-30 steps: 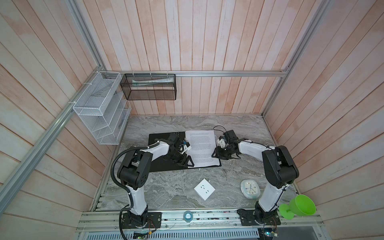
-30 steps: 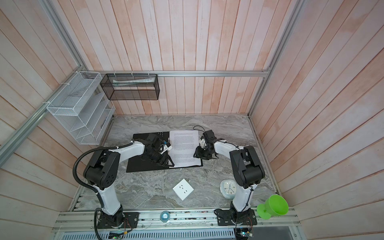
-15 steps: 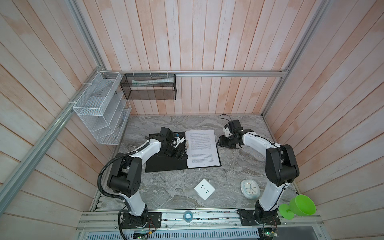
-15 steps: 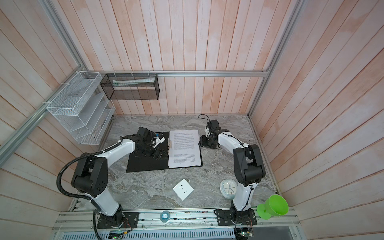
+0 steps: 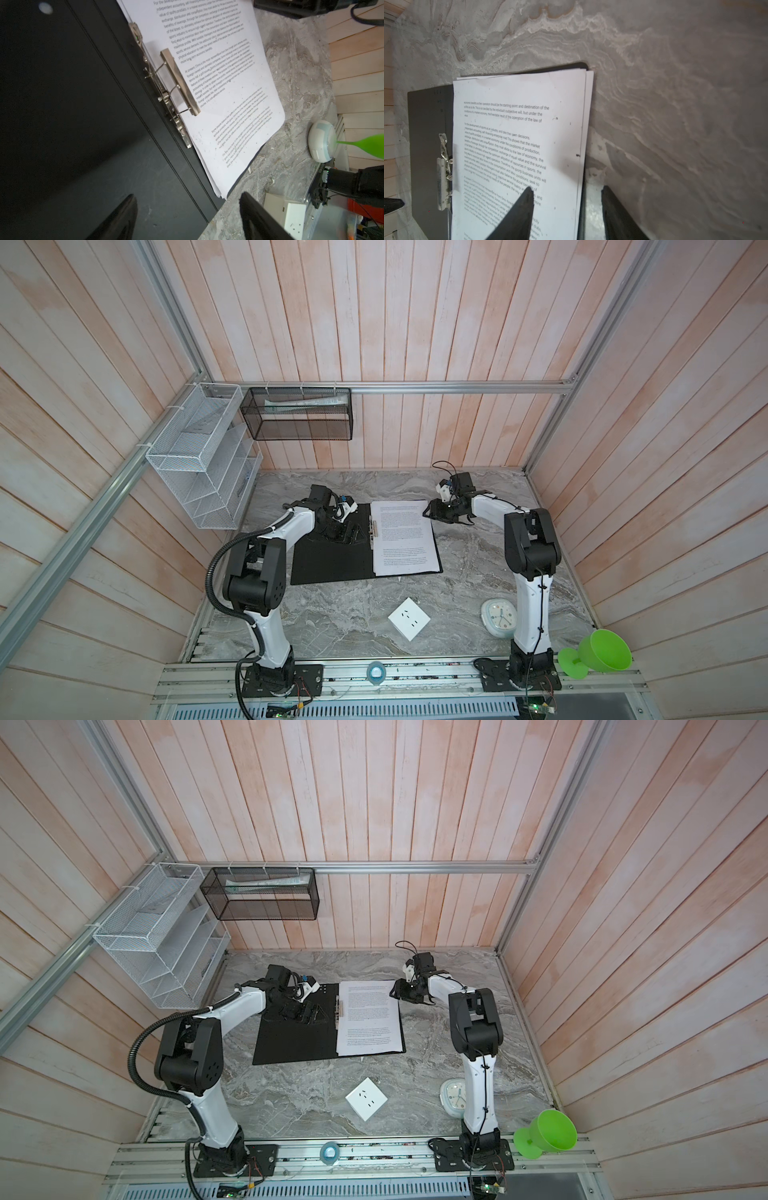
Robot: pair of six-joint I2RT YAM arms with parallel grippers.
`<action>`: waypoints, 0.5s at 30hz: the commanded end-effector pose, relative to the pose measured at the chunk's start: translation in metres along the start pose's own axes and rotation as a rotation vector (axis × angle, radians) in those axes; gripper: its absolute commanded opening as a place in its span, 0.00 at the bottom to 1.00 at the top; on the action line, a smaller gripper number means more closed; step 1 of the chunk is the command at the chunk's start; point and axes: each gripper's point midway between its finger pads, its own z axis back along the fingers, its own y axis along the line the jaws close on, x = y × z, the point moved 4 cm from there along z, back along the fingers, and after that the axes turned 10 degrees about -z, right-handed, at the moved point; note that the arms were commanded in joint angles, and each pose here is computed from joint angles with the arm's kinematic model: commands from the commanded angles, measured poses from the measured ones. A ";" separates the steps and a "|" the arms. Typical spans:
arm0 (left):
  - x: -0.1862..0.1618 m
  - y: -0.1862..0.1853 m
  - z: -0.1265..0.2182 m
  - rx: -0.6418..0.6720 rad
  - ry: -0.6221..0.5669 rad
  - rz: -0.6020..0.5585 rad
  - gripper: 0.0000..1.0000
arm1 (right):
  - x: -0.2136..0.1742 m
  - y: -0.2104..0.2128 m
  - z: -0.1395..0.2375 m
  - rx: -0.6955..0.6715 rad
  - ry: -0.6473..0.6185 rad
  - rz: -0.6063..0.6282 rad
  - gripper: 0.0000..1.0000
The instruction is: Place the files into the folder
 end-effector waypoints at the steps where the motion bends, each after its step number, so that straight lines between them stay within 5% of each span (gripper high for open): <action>1: 0.016 0.006 0.001 -0.011 -0.045 -0.022 0.80 | 0.017 0.007 -0.003 0.035 -0.040 0.032 0.54; 15: 0.015 0.030 -0.014 -0.037 -0.030 0.019 0.80 | 0.031 0.009 -0.031 0.066 0.013 0.033 0.54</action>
